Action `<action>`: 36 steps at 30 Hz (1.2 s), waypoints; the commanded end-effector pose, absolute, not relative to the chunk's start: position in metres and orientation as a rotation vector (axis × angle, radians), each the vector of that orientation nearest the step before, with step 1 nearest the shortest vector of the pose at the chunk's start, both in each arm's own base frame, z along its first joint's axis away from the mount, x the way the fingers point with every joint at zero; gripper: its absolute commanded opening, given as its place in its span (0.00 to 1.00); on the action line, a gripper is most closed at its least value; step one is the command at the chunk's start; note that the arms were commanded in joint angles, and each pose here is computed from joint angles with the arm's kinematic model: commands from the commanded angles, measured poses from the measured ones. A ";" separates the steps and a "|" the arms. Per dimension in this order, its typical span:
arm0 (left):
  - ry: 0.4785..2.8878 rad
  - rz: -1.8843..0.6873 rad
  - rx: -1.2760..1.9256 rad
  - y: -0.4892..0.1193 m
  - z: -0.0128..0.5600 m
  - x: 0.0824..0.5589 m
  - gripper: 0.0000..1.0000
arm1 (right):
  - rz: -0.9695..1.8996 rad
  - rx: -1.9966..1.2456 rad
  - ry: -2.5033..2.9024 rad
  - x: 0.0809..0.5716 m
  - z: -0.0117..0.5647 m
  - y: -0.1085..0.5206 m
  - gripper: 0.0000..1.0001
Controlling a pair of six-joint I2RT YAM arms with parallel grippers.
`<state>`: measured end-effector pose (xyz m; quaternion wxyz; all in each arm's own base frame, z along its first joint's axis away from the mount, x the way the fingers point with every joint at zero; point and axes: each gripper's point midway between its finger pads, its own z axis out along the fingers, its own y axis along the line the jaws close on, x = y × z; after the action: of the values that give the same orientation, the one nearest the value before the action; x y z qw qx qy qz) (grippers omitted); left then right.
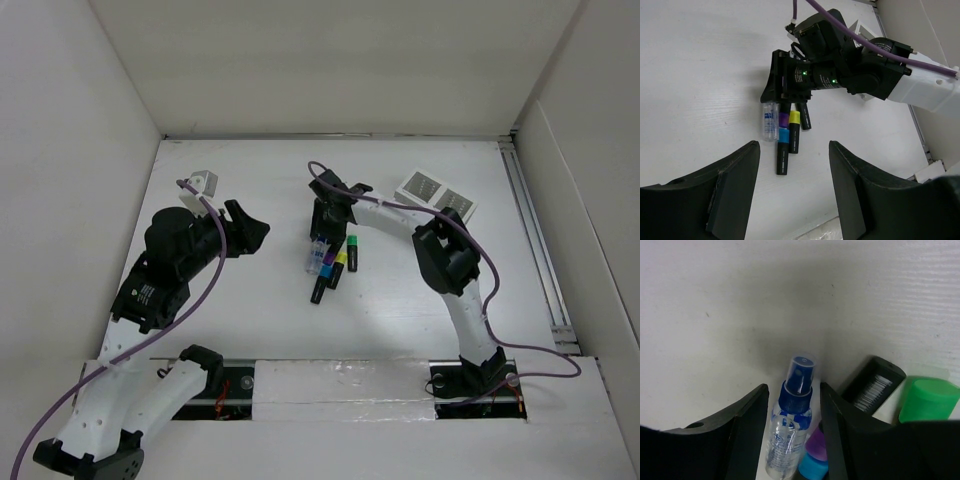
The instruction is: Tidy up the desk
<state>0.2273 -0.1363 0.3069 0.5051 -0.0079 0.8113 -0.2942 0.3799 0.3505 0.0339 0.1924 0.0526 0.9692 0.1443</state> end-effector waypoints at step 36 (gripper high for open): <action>1.851 -0.774 -0.056 -0.140 0.332 0.231 0.54 | 0.550 0.480 1.945 0.490 0.323 0.138 0.00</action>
<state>0.2312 -0.1376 0.3210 0.5213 -0.0201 0.7958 -0.3074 0.4812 0.1847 0.3197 0.4559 0.1849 0.8167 0.3016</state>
